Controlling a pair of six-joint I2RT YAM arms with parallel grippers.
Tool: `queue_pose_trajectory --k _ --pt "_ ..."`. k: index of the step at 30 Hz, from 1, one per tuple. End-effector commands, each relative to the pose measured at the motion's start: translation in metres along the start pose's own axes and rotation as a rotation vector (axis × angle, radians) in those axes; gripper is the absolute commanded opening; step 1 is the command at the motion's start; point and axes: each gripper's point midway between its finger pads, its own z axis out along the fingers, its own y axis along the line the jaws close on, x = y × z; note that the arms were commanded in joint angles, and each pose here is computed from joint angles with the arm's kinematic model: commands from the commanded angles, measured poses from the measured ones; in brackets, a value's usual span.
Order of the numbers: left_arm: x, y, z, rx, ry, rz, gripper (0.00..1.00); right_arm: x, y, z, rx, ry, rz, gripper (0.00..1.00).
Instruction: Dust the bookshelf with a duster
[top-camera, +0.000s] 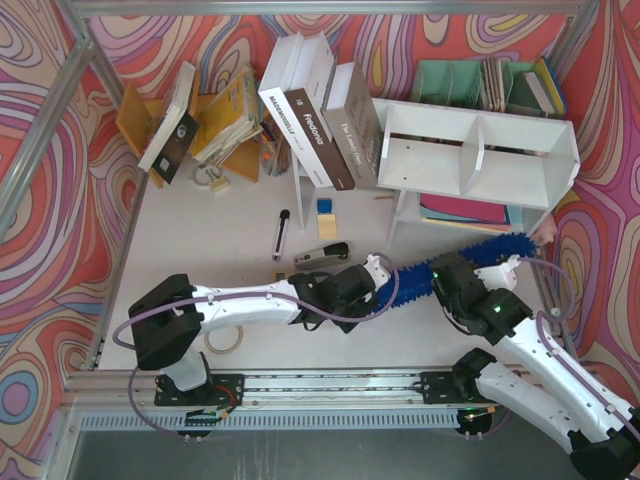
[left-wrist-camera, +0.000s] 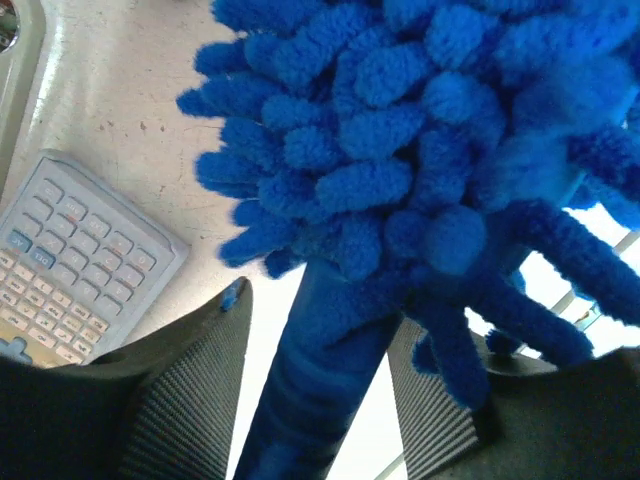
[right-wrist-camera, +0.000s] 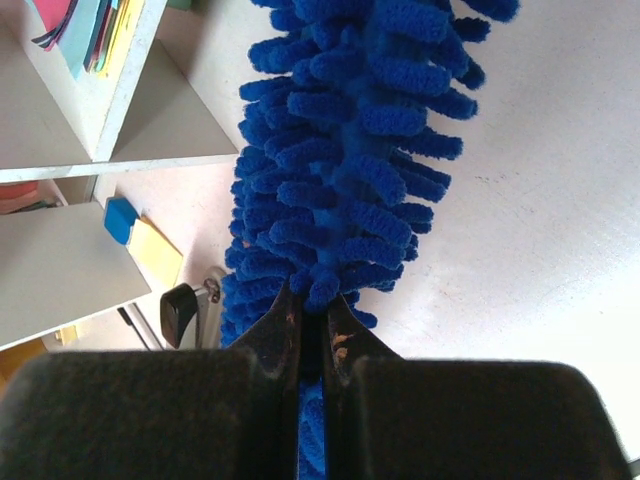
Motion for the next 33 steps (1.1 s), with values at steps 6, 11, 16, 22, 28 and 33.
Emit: queue_pose_trajectory --k 6,11,16,22,28,33 --pt "-0.008 -0.011 -0.003 0.034 -0.005 0.017 0.32 -0.011 0.018 -0.008 -0.051 -0.025 0.029 0.00" --pt "-0.012 -0.018 -0.002 0.035 -0.007 0.028 0.22 -0.016 0.013 -0.005 -0.030 -0.062 0.004 0.00" --pt "-0.015 -0.022 -0.009 0.014 -0.016 0.064 0.08 -0.020 0.013 -0.007 -0.025 -0.073 0.006 0.07" --pt "-0.021 -0.027 -0.026 -0.014 -0.051 0.112 0.00 -0.033 0.015 -0.015 -0.023 -0.113 0.005 0.39" --pt "-0.019 -0.031 -0.043 -0.027 -0.046 0.137 0.00 -0.062 0.032 -0.037 -0.081 -0.185 -0.021 0.68" --pt "-0.014 -0.032 -0.059 -0.036 -0.036 0.167 0.00 -0.097 0.054 -0.064 -0.159 -0.293 -0.089 0.78"
